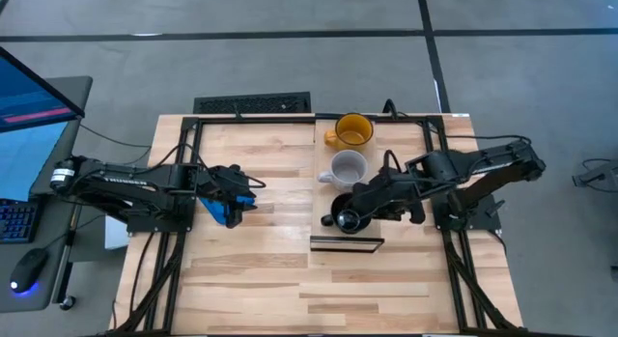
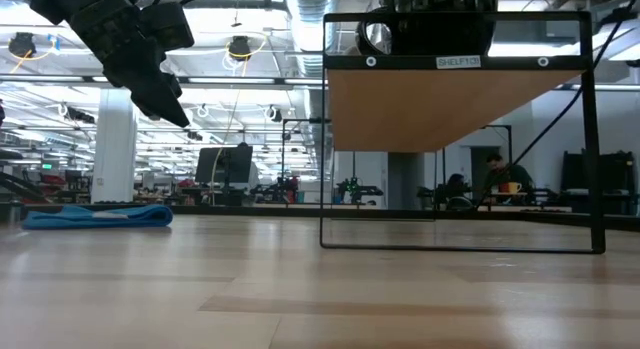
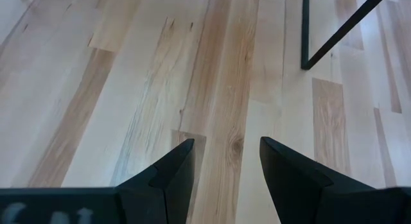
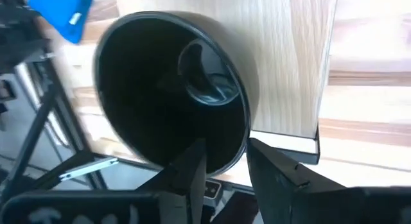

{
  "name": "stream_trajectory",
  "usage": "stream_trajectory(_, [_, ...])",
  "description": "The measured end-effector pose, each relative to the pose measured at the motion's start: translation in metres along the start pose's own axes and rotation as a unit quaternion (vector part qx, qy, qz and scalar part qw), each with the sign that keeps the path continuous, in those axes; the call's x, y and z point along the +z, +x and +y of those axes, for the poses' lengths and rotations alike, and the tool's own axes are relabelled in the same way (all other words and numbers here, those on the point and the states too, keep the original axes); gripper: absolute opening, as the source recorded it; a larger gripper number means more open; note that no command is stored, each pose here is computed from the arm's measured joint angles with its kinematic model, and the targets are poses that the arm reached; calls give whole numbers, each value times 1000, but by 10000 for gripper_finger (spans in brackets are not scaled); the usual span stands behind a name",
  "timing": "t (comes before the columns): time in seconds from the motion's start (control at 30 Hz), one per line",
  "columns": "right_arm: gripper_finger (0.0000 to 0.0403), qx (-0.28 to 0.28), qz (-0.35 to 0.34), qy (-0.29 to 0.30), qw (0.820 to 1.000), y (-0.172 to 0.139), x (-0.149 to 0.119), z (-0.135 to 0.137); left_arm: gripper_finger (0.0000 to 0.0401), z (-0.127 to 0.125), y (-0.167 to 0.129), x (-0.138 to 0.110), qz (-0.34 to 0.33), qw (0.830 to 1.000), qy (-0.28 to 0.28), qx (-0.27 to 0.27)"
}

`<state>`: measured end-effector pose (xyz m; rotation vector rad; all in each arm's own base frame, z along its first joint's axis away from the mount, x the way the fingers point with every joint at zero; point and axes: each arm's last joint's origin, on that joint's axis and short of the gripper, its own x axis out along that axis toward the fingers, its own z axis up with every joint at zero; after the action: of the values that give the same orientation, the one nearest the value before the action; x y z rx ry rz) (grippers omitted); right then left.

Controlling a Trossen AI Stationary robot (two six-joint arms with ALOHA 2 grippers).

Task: Stack small to large cups/mugs on shelf
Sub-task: Return to Home Position

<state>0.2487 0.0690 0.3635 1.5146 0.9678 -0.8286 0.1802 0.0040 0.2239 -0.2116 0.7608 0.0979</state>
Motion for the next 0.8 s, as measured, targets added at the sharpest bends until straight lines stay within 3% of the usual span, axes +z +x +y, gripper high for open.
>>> stream_trajectory(0.3, [133,81,1,-30,996,-28,2,-3,167,0,0,0,0,1000,-9,0])
stream_trajectory(0.5, [134,122,-78,-101,984,-58,8,-8,167,0,0,0,-2,1000,-10,4])
stream_trajectory(0.67, [133,132,-189,-228,946,-78,19,-17,167,0,0,4,-19,999,-31,0])
stream_trajectory(0.8, [134,103,-253,-352,895,-87,29,-20,167,-3,-1,14,-74,996,-56,-15])
